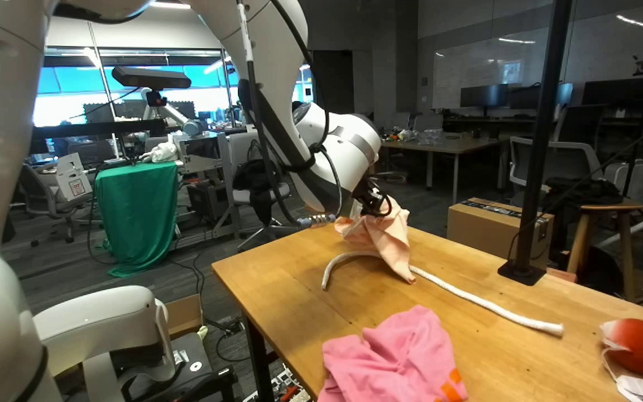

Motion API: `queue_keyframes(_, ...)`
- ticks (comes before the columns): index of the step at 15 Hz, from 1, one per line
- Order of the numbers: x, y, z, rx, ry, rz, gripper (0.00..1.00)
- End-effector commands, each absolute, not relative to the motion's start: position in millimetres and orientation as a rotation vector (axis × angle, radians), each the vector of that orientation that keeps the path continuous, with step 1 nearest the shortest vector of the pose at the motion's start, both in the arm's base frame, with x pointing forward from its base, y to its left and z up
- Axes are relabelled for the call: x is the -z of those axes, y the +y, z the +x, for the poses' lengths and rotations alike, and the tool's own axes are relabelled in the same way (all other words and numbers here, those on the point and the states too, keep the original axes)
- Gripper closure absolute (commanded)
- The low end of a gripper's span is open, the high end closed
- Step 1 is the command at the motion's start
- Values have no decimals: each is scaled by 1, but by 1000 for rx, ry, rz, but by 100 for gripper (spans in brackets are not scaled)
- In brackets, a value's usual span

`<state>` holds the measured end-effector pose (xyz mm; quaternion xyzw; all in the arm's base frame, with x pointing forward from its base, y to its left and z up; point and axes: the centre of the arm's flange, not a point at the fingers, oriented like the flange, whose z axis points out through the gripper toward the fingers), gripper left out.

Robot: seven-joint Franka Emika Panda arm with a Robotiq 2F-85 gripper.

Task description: Move the radish toy, yellow towel and pink t-shirt to the right, move the peach t-shirt to the left

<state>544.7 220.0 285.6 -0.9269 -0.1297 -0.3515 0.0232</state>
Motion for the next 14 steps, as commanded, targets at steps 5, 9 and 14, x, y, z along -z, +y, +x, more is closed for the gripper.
queue_keyframes(5,-265,227,523,760,-553,-2748,95)
queue_keyframes(9,-241,230,506,685,-550,-2769,95)
queue_keyframes(14,-249,221,517,706,-468,-2812,95)
